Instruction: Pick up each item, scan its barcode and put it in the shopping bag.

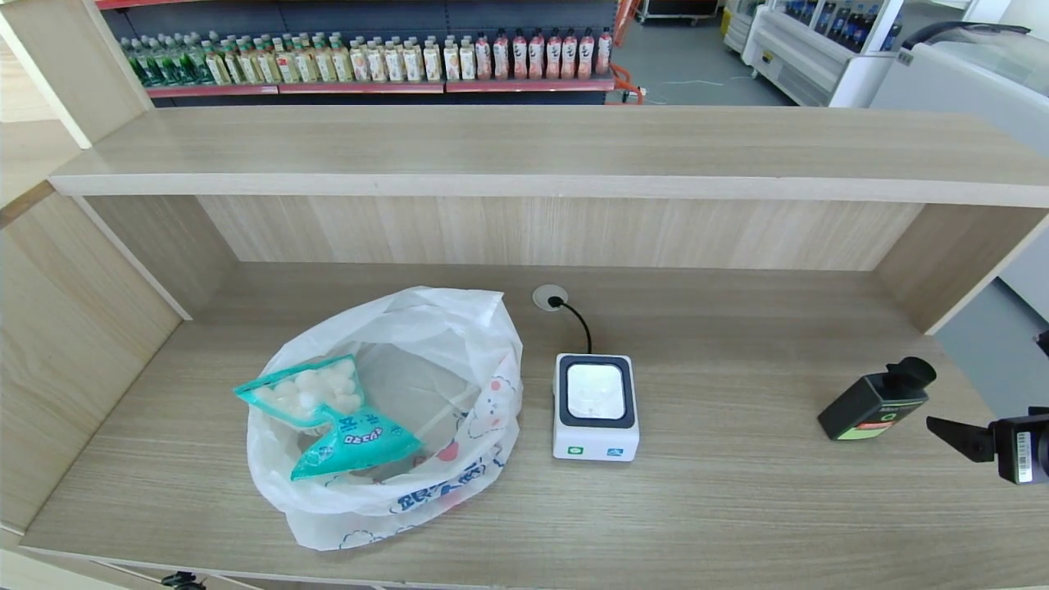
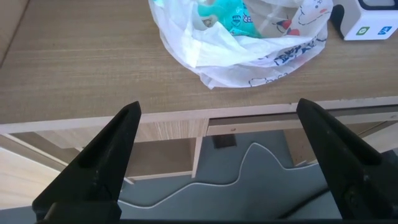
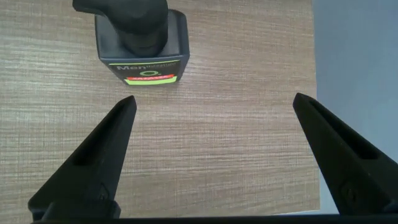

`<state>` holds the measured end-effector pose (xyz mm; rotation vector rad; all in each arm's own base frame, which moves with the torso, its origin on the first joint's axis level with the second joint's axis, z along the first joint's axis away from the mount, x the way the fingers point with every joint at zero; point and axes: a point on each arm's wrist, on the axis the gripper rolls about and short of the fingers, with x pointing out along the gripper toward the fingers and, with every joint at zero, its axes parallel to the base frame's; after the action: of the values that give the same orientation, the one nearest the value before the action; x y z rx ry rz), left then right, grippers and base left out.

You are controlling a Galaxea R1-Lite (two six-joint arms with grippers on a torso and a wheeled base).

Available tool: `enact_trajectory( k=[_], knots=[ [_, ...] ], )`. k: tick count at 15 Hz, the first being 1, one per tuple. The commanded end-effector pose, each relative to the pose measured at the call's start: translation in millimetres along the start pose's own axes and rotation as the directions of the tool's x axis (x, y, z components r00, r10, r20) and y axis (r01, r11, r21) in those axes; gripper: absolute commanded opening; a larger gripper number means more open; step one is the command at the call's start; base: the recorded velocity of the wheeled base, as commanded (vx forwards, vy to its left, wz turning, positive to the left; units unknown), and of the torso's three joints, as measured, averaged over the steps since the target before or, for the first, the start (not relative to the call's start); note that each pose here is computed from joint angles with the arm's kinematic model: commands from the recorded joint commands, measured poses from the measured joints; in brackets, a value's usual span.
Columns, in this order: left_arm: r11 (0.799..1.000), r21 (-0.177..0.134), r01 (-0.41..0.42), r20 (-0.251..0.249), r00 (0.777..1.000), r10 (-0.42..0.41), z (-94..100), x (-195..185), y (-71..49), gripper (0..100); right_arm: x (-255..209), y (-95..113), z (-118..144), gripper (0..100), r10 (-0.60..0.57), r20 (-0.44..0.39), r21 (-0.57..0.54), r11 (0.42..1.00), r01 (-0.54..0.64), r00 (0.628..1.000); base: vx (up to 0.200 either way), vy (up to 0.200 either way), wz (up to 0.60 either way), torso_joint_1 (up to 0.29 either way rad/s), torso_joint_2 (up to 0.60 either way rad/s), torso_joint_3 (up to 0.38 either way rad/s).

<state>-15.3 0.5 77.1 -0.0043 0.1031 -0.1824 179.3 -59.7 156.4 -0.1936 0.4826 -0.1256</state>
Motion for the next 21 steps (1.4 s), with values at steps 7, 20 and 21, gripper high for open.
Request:
enact_trajectory(
  k=[7,20,21],
  knots=[
    [1.0,0.0,0.0,0.0,1.0,0.0,0.1,0.1,0.0,100,36.4,7.8,-1.2,100,0.169,-0.02,-0.015,0.986,-0.169,0.985,0.0,0.0,0.0,0.0,0.0,0.0],
    [1.0,0.0,0.0,-0.002,1.0,0.0,0.0,0.1,0.0,100,82.2,24.6,15.3,100,0.252,-0.022,-0.072,0.965,-0.253,0.967,0.0,0.0,0.0,0.0,0.0,0.0],
    [1.0,0.0,0.0,0.0,1.0,0.0,0.1,0.1,0.0,100,86.0,25.4,17.1,100,0.254,-0.016,-0.076,0.964,-0.255,0.967,0.0,0.0,0.0,0.0,0.0,0.0]
  ],
)
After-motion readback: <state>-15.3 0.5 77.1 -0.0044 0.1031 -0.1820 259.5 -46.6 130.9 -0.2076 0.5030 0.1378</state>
